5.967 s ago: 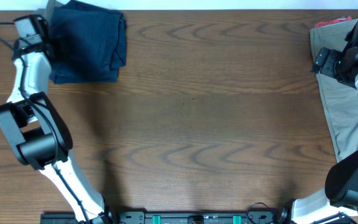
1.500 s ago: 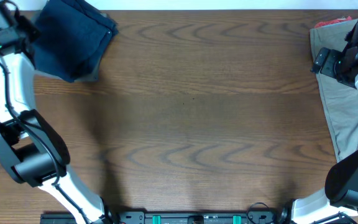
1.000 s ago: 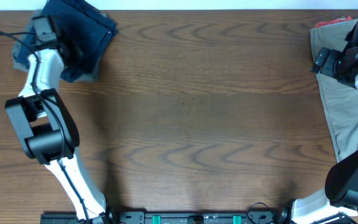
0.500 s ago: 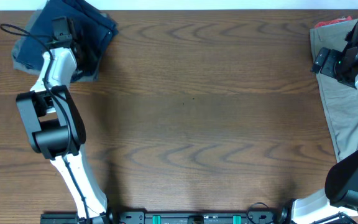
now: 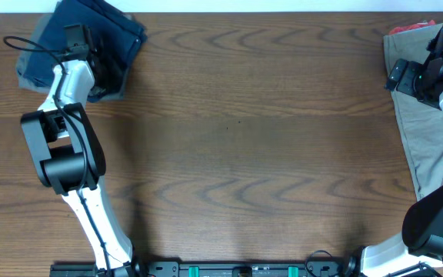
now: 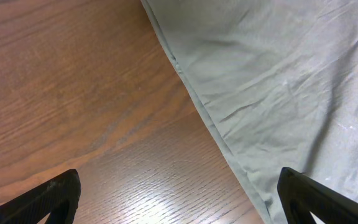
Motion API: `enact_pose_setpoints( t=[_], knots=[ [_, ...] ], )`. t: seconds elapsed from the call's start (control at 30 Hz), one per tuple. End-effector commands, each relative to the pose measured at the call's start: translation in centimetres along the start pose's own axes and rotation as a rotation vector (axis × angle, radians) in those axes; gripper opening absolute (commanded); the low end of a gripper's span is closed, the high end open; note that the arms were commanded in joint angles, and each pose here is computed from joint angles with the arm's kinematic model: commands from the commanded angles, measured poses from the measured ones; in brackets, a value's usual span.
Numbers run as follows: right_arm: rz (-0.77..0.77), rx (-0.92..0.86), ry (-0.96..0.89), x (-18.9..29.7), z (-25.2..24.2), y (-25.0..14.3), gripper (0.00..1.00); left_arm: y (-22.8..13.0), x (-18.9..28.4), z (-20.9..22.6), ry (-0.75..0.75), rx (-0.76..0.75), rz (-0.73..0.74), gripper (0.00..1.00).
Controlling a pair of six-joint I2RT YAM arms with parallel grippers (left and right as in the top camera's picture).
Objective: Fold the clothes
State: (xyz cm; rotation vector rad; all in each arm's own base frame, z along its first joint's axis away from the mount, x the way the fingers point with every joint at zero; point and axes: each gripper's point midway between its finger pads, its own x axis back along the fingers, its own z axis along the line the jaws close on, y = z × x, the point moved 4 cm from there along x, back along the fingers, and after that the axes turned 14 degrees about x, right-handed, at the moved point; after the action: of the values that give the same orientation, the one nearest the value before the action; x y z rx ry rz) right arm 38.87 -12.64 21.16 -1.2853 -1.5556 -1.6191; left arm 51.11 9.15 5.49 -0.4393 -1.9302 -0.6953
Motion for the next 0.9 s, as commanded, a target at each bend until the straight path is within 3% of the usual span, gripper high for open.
enact_pose_setpoints(
  t=[0.0,0.13,0.2,0.3,0.4,0.5,0.67,0.87],
  knots=[
    [-0.005,0.006,-0.012,0.0,-0.3,0.2,0.99,-3.8,-2.3,-1.7,-0.056,0.016,0.127,0.22],
    [-0.004,0.006,-0.012,0.0,-0.3,0.2,0.99,-4.6,-1.5,-3.3,-0.078,-0.014,0.127,0.23],
    [-0.005,0.006,-0.012,0.0,-0.3,0.2,0.99,-4.5,-0.7,-4.0,-0.093,-0.024,0.115,0.32],
    [-0.004,0.006,-0.012,0.0,-0.3,0.2,0.99,-3.8,1.4,-5.0,-0.125,-0.032,0.083,0.73],
    [-0.005,0.006,-0.012,0.0,-0.3,0.2,0.99,-3.0,3.8,-5.8,-0.155,-0.036,0.046,0.95],
    [-0.004,0.006,-0.012,0.0,-0.3,0.2,0.99,-2.2,6.6,-6.6,-0.188,-0.04,0.01,0.99],
    [-0.004,0.006,-0.012,0.0,-0.3,0.2,0.99,-2.1,12.3,-7.1,-0.217,-0.045,-0.019,0.98],
    [-0.005,0.006,-0.012,0.0,-0.3,0.2,0.99,-4.4,20.7,-5.5,-0.195,-0.041,0.006,0.98]
  ],
)
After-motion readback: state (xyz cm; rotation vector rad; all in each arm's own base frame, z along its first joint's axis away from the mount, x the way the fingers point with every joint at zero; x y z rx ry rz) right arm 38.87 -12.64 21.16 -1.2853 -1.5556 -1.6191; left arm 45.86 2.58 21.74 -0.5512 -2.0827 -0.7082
